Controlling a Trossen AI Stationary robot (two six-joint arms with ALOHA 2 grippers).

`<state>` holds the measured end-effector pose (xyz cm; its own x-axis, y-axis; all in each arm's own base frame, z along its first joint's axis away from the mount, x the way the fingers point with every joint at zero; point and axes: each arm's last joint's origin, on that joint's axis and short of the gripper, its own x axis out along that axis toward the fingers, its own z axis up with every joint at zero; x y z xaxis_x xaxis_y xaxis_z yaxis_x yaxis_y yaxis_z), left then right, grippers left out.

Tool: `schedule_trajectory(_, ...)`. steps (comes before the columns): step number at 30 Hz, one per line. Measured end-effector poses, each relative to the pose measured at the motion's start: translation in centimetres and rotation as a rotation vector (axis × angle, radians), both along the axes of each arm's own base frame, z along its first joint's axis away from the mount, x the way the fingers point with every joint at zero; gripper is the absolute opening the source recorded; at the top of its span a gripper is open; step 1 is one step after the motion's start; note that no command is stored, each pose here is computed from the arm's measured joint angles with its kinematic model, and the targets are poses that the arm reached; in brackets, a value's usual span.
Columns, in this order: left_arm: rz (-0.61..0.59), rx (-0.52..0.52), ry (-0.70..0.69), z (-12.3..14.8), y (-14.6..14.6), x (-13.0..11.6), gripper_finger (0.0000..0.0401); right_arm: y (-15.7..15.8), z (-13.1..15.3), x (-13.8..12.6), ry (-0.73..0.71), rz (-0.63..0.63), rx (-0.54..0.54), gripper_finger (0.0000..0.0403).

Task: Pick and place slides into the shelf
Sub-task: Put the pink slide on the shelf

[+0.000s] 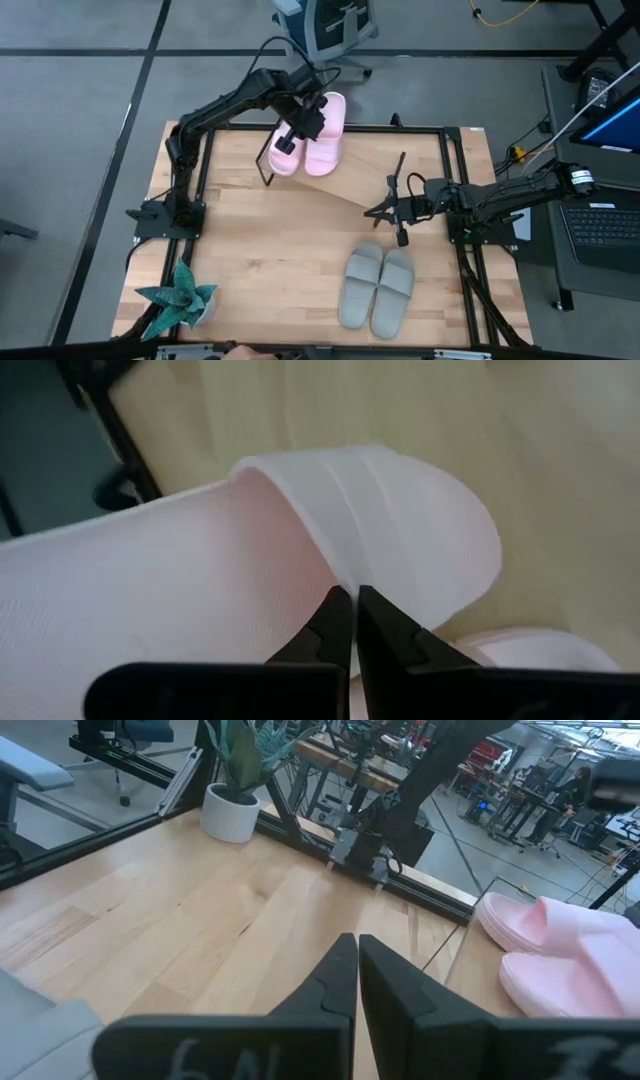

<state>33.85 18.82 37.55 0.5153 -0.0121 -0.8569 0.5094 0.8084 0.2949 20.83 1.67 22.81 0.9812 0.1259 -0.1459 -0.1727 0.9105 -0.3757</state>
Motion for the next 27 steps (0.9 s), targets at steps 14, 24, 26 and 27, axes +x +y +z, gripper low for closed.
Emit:
schedule_trajectory(14, 0.001, -0.067, -0.016, 2.7, -1.0, -1.4, 0.0, 0.0, 0.0, 0.0, 0.001, 0.0, 0.0, 0.0019)
schedule_trajectory(24, -0.01, -0.105, -0.001, 2.2, -1.3, -1.3, 0.0, 0.0, 0.0, 0.0, 0.0, 0.0, 0.0, 0.0019)
schedule_trajectory(26, -0.007, -0.11, 0.012, 1.9, -1.3, -1.2, 0.0, 0.0, 0.0, 0.0, 0.001, 0.0, 0.0, 0.0019)
schedule_trajectory(27, -0.005, -0.114, 0.017, 1.7, -1.3, -1.2, 0.0, 0.0, 0.0, 0.0, 0.001, 0.0, 0.0, 0.0019)
